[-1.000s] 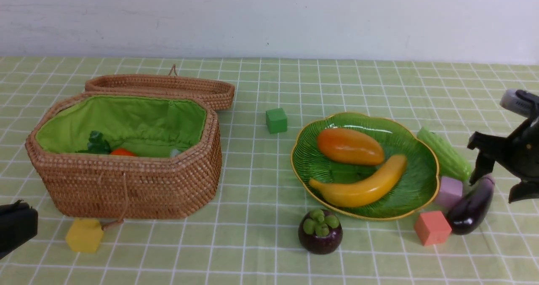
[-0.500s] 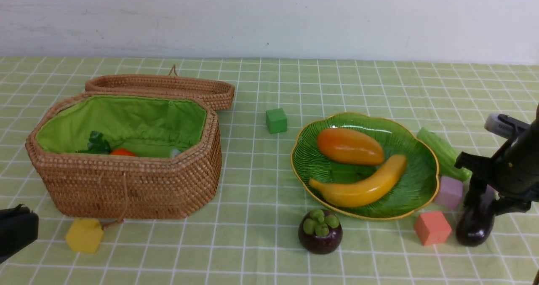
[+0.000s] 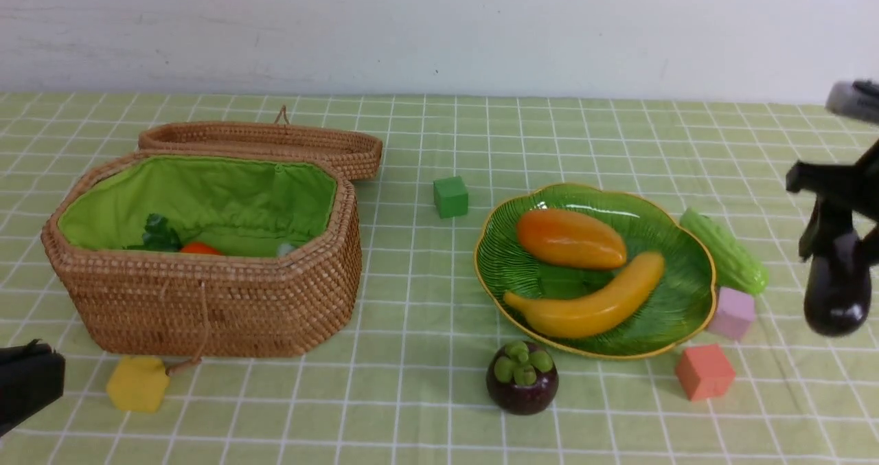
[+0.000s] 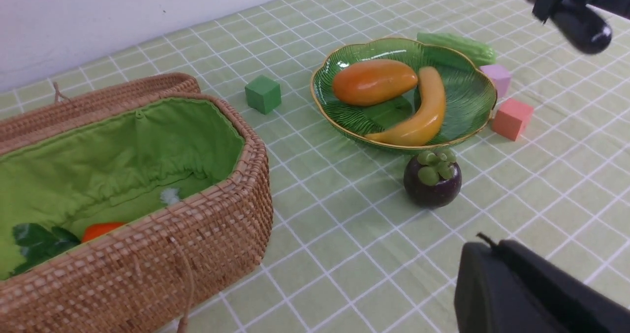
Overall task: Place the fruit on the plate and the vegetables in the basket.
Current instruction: Grab an eggplant with your right arm and place it in the basket on the left.
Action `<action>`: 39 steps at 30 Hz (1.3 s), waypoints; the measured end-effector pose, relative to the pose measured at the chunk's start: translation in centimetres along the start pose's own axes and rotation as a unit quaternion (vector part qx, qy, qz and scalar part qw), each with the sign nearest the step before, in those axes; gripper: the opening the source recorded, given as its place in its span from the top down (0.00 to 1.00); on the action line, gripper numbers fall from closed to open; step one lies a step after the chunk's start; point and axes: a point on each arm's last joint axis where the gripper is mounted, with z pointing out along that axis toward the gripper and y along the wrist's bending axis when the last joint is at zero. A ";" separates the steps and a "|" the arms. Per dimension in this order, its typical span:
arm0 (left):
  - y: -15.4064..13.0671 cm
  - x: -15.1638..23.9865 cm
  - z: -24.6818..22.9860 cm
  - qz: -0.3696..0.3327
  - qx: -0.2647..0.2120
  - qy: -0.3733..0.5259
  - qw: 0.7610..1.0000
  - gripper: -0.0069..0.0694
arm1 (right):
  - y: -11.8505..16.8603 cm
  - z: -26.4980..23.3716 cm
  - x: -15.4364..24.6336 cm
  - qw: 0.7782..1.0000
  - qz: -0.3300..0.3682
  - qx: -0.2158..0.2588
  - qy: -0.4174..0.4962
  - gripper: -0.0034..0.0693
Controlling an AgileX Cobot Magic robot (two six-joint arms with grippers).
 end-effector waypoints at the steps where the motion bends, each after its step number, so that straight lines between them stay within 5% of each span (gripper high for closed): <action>1: 0.1 0.0 0.0 -0.006 -0.005 0.000 1.000 0.93 | 1.7 -1.8 0.2 0.999 -0.030 -0.021 -0.023 0.46; 3: 0.5 0.1 0.0 -0.022 -0.029 0.002 0.999 0.93 | 6.8 -5.3 1.1 0.984 -0.123 -0.099 -0.080 0.46; 5: 0.9 0.1 0.0 -0.030 -0.049 0.005 0.998 0.93 | 8.7 -6.3 1.6 0.972 -0.168 -0.130 -0.102 0.46; 6: 1.5 0.2 -0.1 -0.041 -0.082 0.008 0.996 0.93 | 12.7 -7.8 2.7 0.941 -0.236 -0.193 -0.145 0.46; 10: 3.1 0.3 -0.7 -0.078 -0.170 -0.002 0.982 0.93 | 20.9 -8.4 5.3 0.849 -0.363 -0.299 -0.239 0.46; 15: 3.8 0.0 -1.7 -0.116 -0.200 -0.044 0.972 0.93 | 29.1 -4.0 8.3 0.760 -0.447 -0.325 -0.342 0.46; 22: 3.7 0.1 -1.8 -0.125 -0.193 -0.049 0.972 0.93 | 36.1 3.5 11.6 0.692 -0.504 -0.285 -0.432 0.46; 26: 3.6 0.1 -1.8 -0.129 -0.188 -0.045 0.973 0.93 | 37.7 6.6 12.3 0.680 -0.510 -0.265 -0.456 0.46; 31: 3.6 0.2 -1.8 -0.130 -0.185 -0.044 0.973 0.92 | 38.1 8.7 12.5 0.692 -0.501 -0.265 -0.447 0.45; 33: 3.6 0.2 -1.8 -0.129 -0.185 -0.043 0.973 0.92 | 38.1 8.7 12.5 0.701 -0.490 -0.271 -0.442 0.37; 36: 3.5 0.2 -1.7 -0.130 -0.183 -0.042 0.974 0.92 | 38.1 8.5 12.5 0.710 -0.477 -0.281 -0.435 0.12; 39: 3.5 0.2 -1.7 -0.130 -0.183 -0.042 0.974 0.92 | 38.0 7.1 12.8 0.707 -0.493 -0.305 -0.405 0.03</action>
